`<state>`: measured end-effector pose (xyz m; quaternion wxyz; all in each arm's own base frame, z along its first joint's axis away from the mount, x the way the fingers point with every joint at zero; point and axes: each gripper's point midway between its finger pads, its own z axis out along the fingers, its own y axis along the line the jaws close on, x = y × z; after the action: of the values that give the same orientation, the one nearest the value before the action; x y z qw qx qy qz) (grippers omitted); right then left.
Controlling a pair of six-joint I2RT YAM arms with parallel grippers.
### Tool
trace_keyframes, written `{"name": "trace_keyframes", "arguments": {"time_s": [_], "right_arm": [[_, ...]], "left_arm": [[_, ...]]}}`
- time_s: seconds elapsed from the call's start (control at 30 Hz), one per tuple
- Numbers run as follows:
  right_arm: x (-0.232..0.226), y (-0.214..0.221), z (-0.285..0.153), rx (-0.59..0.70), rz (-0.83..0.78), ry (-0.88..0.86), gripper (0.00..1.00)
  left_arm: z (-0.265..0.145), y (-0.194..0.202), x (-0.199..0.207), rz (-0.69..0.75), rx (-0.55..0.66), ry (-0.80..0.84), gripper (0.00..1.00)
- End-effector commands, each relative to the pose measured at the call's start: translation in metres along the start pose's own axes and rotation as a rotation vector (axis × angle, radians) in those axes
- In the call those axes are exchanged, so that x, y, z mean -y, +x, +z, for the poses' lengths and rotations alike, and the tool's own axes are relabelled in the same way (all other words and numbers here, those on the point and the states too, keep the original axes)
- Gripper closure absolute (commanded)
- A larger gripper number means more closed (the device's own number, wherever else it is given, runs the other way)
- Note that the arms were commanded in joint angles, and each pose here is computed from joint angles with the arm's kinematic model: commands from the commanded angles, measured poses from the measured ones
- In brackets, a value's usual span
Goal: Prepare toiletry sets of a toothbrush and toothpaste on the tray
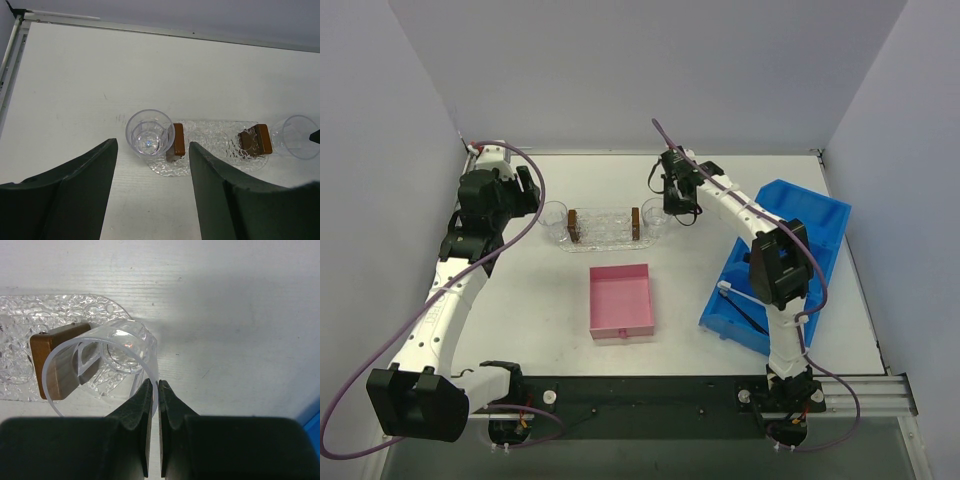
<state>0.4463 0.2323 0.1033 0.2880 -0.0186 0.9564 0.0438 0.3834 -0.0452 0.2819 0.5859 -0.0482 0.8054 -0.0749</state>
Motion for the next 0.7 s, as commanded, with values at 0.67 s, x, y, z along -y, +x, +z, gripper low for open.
{"name": "trace_keyframes", "arguments": {"time_s": [0.67], "right_arm": [[-0.014, -0.008, 0.005, 0.012, 0.005, -0.008, 1.0]], "left_arm": [[-0.003, -0.012, 0.003, 0.007, 0.046, 0.013, 0.31]]}}
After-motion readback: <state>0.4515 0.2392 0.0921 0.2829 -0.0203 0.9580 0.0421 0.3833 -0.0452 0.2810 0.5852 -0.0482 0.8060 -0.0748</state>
